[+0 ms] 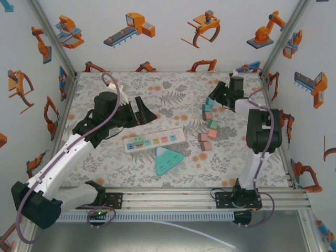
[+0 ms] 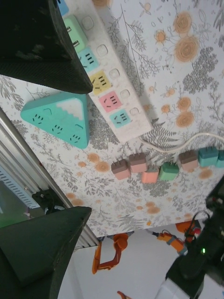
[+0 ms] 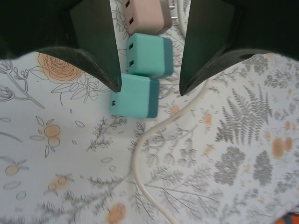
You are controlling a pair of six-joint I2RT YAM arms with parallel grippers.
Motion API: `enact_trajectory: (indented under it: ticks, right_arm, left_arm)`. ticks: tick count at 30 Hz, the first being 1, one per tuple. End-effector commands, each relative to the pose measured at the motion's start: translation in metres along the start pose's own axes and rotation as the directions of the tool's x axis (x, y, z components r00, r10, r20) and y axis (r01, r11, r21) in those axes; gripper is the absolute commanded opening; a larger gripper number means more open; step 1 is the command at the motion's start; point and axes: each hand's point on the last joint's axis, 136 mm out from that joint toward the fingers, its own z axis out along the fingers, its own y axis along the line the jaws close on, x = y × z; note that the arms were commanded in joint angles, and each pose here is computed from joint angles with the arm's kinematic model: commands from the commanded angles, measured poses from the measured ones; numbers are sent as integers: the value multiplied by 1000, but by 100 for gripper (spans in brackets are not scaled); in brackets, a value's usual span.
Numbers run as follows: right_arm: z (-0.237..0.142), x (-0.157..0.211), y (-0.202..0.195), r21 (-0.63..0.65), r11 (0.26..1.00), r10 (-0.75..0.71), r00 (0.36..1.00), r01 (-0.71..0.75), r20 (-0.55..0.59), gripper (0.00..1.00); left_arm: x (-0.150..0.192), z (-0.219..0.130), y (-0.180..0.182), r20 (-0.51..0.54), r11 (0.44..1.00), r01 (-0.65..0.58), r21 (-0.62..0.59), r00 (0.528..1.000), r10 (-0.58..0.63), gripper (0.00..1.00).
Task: Pull the plug off the socket
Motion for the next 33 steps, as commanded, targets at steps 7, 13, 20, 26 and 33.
enact_trajectory:
  ticks: [7, 13, 20, 26, 33]
  right_arm:
    - [-93, -69, 137, -305, 887, -274, 928, 346, 254, 51]
    - [-145, -7, 243, -513, 511, -523, 723, 689, 451, 51]
    - [-175, 96, 319, -624, 101, -661, 521, 775, 540, 56]
    - [-183, 179, 351, -647, -154, -736, 349, 747, 579, 59]
    - [-171, 245, 373, -673, -259, -765, 279, 693, 581, 59]
  left_arm:
    - [-5, -28, 62, 115, 947, 130, -294, 988, -100, 97]
    - [4, -37, 94, 130, 906, 199, -374, 978, -161, 97]
    - [31, -46, 131, 77, 836, 213, -506, 976, -202, 97]
    - [55, -52, 162, 79, 762, 260, -593, 961, -266, 93]
    - [81, -41, 186, 20, 730, 277, -625, 940, -339, 76]
